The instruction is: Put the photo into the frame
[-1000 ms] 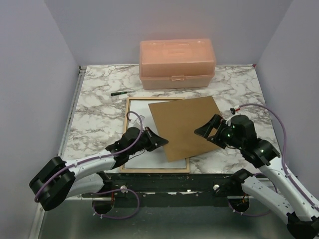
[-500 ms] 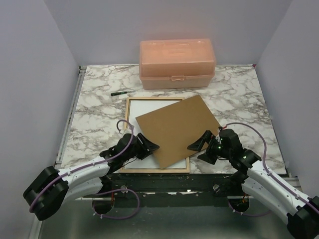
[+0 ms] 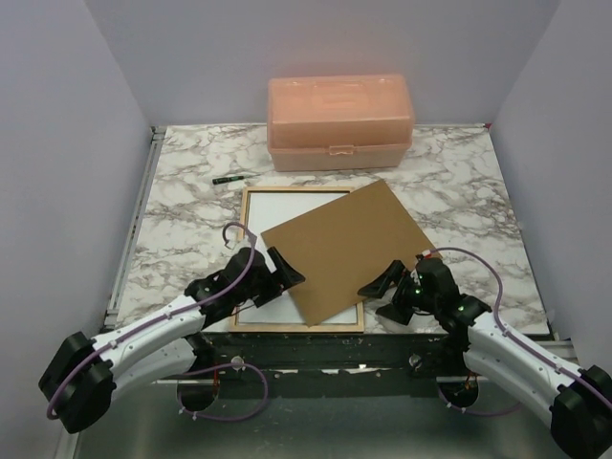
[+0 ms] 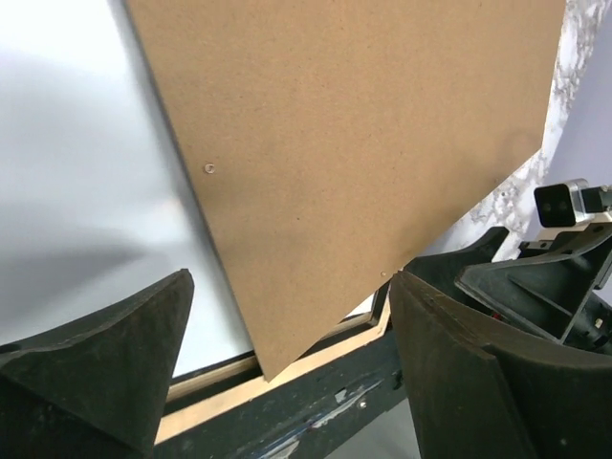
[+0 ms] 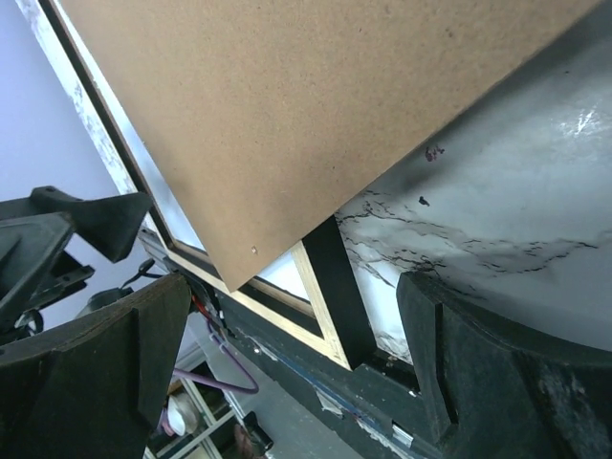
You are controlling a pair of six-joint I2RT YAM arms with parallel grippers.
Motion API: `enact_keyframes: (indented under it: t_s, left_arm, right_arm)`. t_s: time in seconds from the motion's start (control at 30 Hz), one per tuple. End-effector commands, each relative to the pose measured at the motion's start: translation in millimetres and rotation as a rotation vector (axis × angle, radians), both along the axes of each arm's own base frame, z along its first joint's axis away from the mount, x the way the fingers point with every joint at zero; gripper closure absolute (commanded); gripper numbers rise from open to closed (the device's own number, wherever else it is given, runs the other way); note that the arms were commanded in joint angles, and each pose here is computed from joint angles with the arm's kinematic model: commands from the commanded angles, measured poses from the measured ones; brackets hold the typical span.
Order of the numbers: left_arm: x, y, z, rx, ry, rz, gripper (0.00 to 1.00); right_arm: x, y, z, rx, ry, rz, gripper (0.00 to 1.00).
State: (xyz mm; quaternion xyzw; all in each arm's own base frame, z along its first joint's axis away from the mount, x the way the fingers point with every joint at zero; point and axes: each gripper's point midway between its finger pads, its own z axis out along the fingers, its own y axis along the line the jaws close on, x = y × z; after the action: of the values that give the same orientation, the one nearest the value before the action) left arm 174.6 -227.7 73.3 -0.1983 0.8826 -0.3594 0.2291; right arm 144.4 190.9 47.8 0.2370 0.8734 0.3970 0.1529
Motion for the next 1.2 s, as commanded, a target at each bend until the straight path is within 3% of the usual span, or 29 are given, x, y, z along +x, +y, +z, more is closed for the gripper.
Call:
enact_keyframes:
  t_s: [0.0,0.17,0.5,0.77,0.9,1.07,1.17]
  left_arm:
    - [-1,42,6,0.198,-0.039,0.053,0.11]
    - [-2,64,32,0.265,-0.122,0.058,0.06]
    - [-6,56,99,0.121,-0.386,-0.039,0.05]
    - [-10,26,133,-0.001,-0.505,-0.175,0.05]
    - [-14,11,146,-0.047,-0.543,-0.256,0.05]
    - [-21,0,160,-0.101,-0.598,-0.333,0.08]
    - [-26,-5,168,-0.127,-0.626,-0.377,0.08]
  right_arm:
    - [1,-3,-8,-0.017,-0.013,-0.012,0.02]
    - [3,-12,-23,-0.056,-0.013,-0.047,0.02]
    - [22,-20,-22,-0.042,-0.038,-0.190,0.05]
    - [33,-32,-33,-0.038,-0.048,-0.307,0.13]
    - [39,-33,-33,-0.046,-0.076,-0.315,0.25]
    - [47,-36,-32,-0.066,-0.094,-0.341,0.26]
    - [55,-35,-27,-0.054,-0.123,-0.361,0.32]
